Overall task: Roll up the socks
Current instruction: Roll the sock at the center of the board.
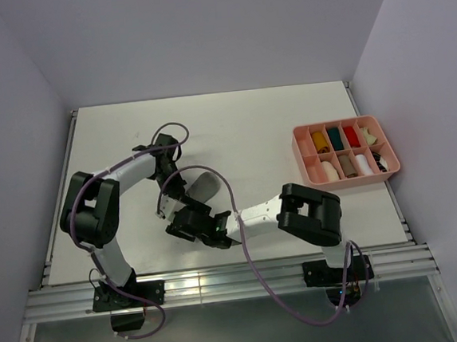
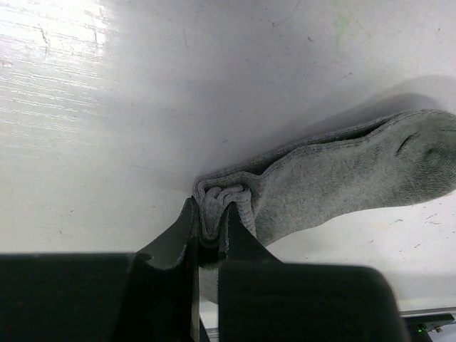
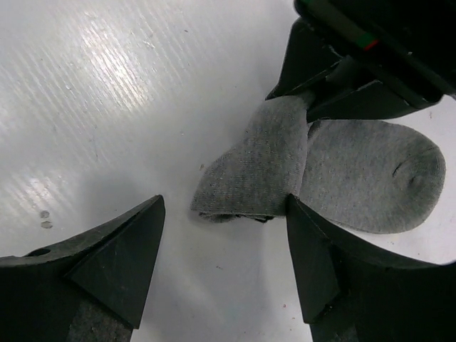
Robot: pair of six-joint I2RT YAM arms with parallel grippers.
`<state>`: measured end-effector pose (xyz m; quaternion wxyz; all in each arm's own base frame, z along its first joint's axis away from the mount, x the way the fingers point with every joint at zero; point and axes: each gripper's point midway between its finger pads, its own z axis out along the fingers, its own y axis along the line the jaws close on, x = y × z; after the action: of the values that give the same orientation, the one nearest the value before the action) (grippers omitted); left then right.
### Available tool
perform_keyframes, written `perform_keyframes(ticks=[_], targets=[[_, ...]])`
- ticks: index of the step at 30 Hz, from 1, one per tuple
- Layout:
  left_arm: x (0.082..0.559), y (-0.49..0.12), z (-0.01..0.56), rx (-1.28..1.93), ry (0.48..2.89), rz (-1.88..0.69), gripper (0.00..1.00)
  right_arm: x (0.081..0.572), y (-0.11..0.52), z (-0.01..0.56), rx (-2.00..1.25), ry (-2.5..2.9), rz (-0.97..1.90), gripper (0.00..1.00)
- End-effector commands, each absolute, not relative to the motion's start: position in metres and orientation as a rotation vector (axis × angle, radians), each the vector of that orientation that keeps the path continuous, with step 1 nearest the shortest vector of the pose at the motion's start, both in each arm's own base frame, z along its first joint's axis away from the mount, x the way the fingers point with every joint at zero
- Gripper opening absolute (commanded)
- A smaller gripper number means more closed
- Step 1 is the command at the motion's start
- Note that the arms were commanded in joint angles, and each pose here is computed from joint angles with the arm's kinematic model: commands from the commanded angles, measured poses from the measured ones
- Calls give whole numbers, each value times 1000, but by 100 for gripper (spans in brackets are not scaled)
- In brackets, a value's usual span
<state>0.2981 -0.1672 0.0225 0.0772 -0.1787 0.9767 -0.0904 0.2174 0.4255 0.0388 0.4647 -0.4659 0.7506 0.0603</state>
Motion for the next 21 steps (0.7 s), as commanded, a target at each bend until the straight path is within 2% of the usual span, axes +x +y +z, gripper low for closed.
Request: perform_keyframes(ticks=[1, 8, 13, 16, 17, 19, 20, 21], targets=[[281, -139, -5, -477, 2999, -22, 0, 227, 439, 55, -1113, 1763, 102, 76], [279, -142, -7, -453, 3017, -20, 1, 231, 435, 37, -1154, 1756, 15, 73], [277, -142, -7, -444, 3024, -17, 0, 236, 428, 25, -1173, 1745, -55, 66], [276, -143, -8, -435, 3029, -27, 0, 237, 425, 19, -1191, 1738, -82, 52], [277, -144, -8, -435, 3030, -29, 1, 237, 424, 16, -1197, 1738, -87, 42], [277, -146, -7, -432, 3026, -49, 1, 235, 424, 14, -1198, 1737, -79, 31], [278, -147, -6, -434, 3022, -58, 1, 235, 423, 12, -1198, 1743, -77, 19], [278, -148, -6, -437, 3018, -69, 1, 234, 424, 10, -1203, 1743, -62, 13]])
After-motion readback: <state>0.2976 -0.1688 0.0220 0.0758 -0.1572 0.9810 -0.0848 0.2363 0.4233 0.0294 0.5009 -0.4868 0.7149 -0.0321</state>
